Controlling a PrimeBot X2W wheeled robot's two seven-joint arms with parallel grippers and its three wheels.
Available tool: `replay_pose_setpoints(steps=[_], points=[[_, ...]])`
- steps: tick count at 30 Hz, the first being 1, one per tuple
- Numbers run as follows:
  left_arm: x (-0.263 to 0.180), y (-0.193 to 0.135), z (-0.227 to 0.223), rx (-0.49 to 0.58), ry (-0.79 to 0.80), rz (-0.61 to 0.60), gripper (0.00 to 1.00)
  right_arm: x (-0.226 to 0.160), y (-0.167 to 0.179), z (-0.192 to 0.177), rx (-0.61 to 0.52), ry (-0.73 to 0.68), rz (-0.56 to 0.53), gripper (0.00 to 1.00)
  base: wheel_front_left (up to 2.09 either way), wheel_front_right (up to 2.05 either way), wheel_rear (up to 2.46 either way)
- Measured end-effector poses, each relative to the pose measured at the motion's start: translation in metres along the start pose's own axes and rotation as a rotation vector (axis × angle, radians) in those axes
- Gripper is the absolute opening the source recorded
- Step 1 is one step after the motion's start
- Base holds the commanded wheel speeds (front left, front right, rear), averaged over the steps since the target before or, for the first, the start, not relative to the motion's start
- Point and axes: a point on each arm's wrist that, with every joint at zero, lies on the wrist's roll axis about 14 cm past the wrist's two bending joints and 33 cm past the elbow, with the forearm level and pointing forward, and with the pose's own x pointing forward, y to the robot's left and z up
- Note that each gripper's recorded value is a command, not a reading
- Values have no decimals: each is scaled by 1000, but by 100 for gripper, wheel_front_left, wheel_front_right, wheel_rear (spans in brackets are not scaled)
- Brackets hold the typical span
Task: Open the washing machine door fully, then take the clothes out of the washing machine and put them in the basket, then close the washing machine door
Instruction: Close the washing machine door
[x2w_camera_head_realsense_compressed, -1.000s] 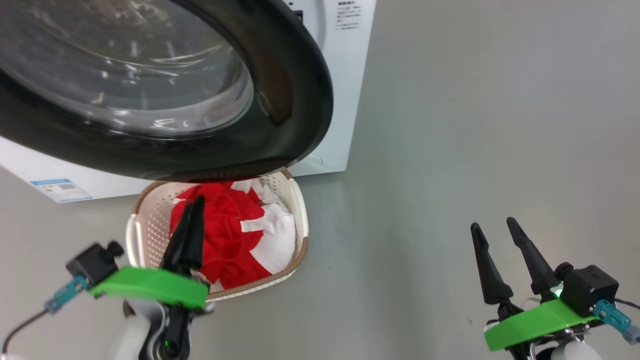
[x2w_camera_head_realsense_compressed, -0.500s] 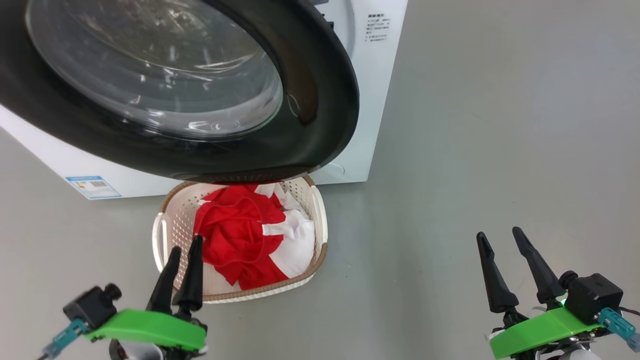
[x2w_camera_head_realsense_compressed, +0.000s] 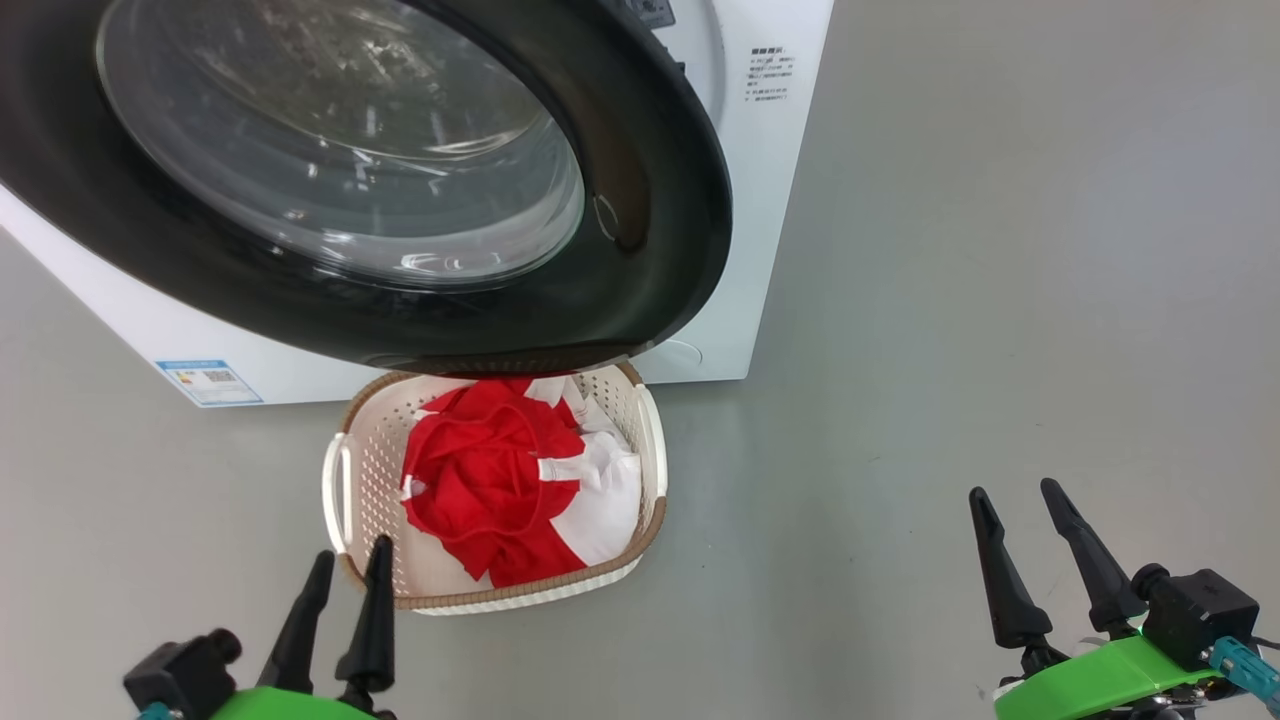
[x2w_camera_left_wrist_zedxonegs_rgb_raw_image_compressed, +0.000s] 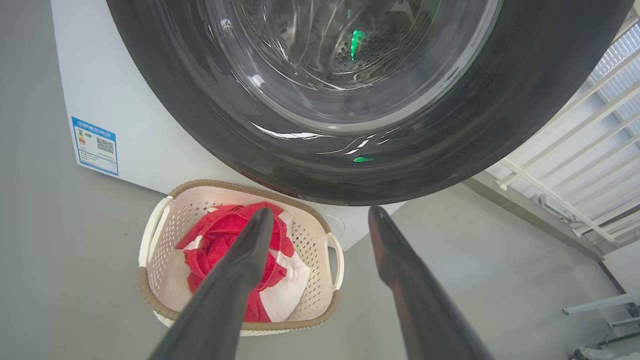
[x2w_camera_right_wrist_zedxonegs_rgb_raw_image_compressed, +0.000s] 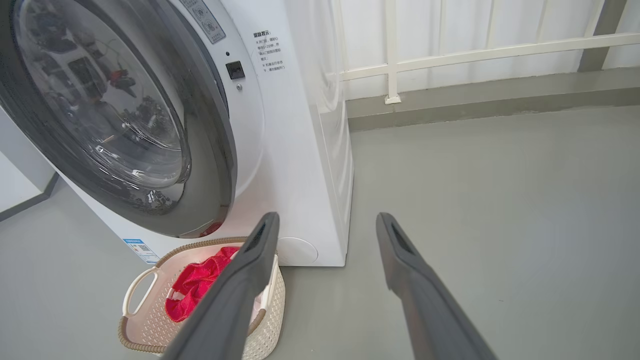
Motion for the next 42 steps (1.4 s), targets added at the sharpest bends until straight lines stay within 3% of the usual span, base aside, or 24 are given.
replay_pose_setpoints(steps=[8, 22, 42], points=[[-10, 3, -2, 156, 4, -1, 100, -3, -3, -3, -9, 12, -1, 100, 0, 0, 0], [-19, 2, 37, 445, -107, 0, 100, -6, -3, 1, -10, 1, -3, 100, 0, 0, 0], [-31, 4, 38, 440, -110, 10, 100, -14, -4, 1, -9, 2, -6, 100, 0, 0, 0]])
